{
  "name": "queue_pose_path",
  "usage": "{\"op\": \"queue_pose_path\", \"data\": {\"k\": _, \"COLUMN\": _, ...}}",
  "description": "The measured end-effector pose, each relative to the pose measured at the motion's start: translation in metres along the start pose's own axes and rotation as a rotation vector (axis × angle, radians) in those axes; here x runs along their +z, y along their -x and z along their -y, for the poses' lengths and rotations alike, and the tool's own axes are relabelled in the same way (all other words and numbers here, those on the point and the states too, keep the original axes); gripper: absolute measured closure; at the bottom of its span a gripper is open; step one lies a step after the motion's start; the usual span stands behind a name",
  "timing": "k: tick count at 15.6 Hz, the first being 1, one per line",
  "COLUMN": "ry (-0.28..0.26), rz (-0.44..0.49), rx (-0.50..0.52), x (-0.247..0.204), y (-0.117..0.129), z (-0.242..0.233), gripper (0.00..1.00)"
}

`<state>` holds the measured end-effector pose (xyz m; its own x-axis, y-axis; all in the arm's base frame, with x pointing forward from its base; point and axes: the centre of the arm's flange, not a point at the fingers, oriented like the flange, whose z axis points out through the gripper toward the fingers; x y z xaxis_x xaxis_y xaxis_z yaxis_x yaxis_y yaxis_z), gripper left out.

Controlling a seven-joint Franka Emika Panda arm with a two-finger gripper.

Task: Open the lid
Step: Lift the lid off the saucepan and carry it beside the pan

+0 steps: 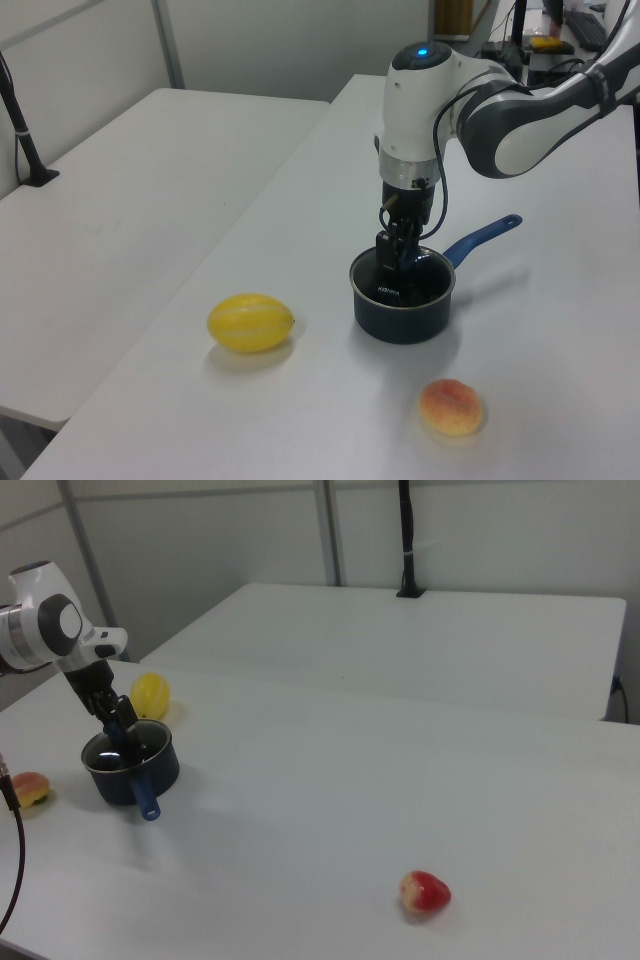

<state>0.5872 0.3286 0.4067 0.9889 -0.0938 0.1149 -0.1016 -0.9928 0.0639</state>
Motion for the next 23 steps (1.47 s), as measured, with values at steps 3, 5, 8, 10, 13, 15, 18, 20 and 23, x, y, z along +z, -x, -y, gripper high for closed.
{"op": "queue_pose_path", "data": {"k": 3, "ry": 0.004, "rz": 0.004, "rx": -0.003, "x": 0.002, "y": 0.002, "z": 0.001, "gripper": 0.52}}
{"op": "queue_pose_path", "data": {"k": 5, "ry": 0.004, "rz": 0.004, "rx": -0.003, "x": 0.002, "y": 0.002, "z": 0.001, "gripper": 0.56}}
{"op": "queue_pose_path", "data": {"k": 8, "ry": 0.003, "rz": 0.002, "rx": -0.002, "x": 0.0, "y": 0.001, "z": 0.0, "gripper": 0.56}}
{"op": "queue_pose_path", "data": {"k": 10, "ry": 0.0, "rz": -0.004, "rx": -0.001, "x": -0.004, "y": 0.001, "z": -0.001, "gripper": 0.56}}
{"op": "queue_pose_path", "data": {"k": 13, "ry": -0.006, "rz": -0.023, "rx": 0.008, "x": -0.017, "y": -0.001, "z": -0.006, "gripper": 0.56}}
{"op": "queue_pose_path", "data": {"k": 15, "ry": -0.002, "rz": -0.028, "rx": 0.017, "x": -0.029, "y": -0.002, "z": -0.012, "gripper": 0.56}}
{"op": "queue_pose_path", "data": {"k": 18, "ry": 0.003, "rz": -0.043, "rx": 0.04, "x": -0.053, "y": -0.006, "z": -0.028, "gripper": 0.56}}
{"op": "queue_pose_path", "data": {"k": 20, "ry": 0.008, "rz": -0.044, "rx": 0.054, "x": -0.072, "y": -0.007, "z": -0.043, "gripper": 0.56}}
{"op": "queue_pose_path", "data": {"k": 23, "ry": 0.002, "rz": -0.03, "rx": 0.06, "x": -0.107, "y": -0.01, "z": -0.076, "gripper": 0.56}}
